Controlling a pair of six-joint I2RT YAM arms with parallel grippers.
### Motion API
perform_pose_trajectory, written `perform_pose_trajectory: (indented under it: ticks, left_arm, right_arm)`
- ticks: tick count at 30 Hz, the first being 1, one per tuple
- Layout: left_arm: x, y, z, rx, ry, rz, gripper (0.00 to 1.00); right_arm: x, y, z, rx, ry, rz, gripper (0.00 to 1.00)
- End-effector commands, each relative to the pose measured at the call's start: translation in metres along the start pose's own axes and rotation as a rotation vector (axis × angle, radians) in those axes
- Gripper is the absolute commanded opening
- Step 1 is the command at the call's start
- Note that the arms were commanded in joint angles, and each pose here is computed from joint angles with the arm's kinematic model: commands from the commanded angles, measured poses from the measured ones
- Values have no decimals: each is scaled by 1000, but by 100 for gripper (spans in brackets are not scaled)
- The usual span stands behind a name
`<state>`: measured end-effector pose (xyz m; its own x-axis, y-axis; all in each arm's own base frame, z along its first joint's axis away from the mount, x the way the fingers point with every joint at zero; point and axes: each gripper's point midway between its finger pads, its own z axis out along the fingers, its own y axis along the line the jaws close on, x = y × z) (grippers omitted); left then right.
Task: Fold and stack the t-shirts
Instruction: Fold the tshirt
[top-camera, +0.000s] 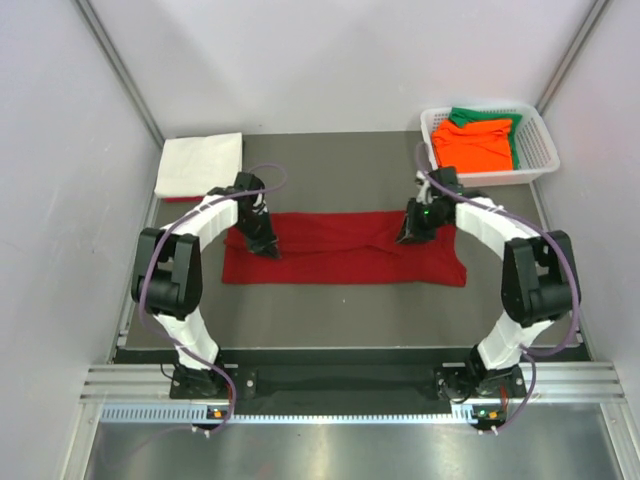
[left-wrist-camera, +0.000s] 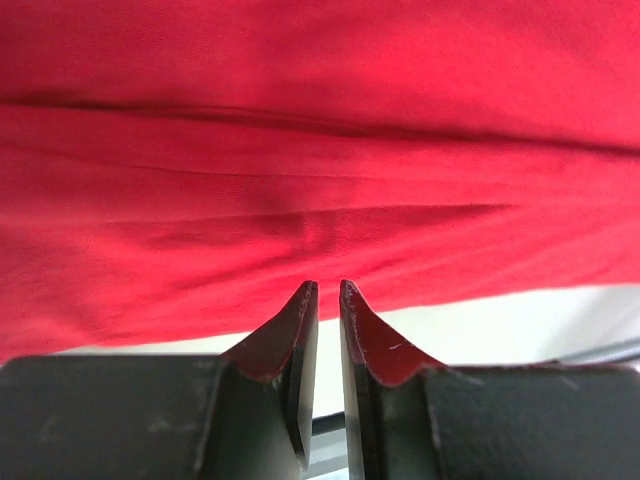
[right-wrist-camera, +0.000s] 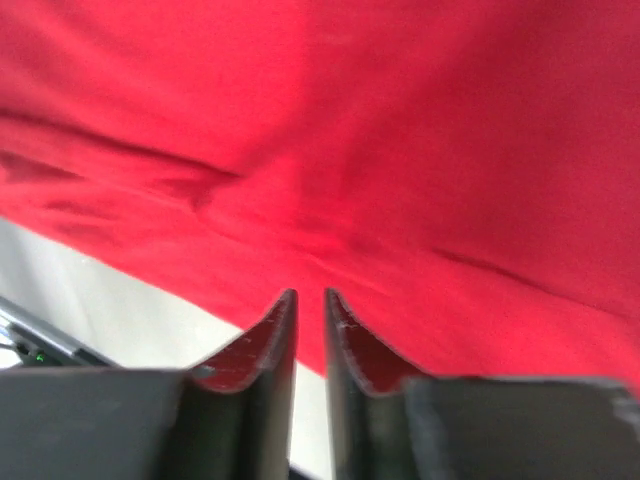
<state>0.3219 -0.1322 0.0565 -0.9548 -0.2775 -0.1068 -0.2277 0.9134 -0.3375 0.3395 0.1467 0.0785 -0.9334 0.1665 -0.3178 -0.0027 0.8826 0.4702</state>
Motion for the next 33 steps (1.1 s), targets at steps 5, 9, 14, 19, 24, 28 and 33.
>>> perform_pose_trajectory:
  ticks: [5, 9, 14, 19, 24, 28, 33]
  left_arm:
    - [-6, -8, 12, 33, -15, 58, 20]
    - [-21, 2, 34, -24, 3, 66, 21]
    - [-60, 1, 22, -92, -60, 79, 22]
    - [-80, 9, 1, -177, -128, 85, 25]
    - [-71, 13, -20, -198, -145, 110, 26]
    - [-55, 1, -23, -107, -129, 131, 25]
    - [-41, -80, -19, 297, -70, 132, 28]
  right_arm:
    - [14, 81, 45, -139, 14, -146, 7]
    - [29, 92, 66, -150, 61, -169, 5]
    - [27, 104, 86, -121, 72, -187, 5]
    - [1, 105, 95, -43, 5, -180, 6]
    - [-26, 119, 100, -44, -14, -177, 9]
    - [-27, 148, 70, -137, -6, -175, 23]
    - [-35, 125, 29, -121, -21, -141, 53]
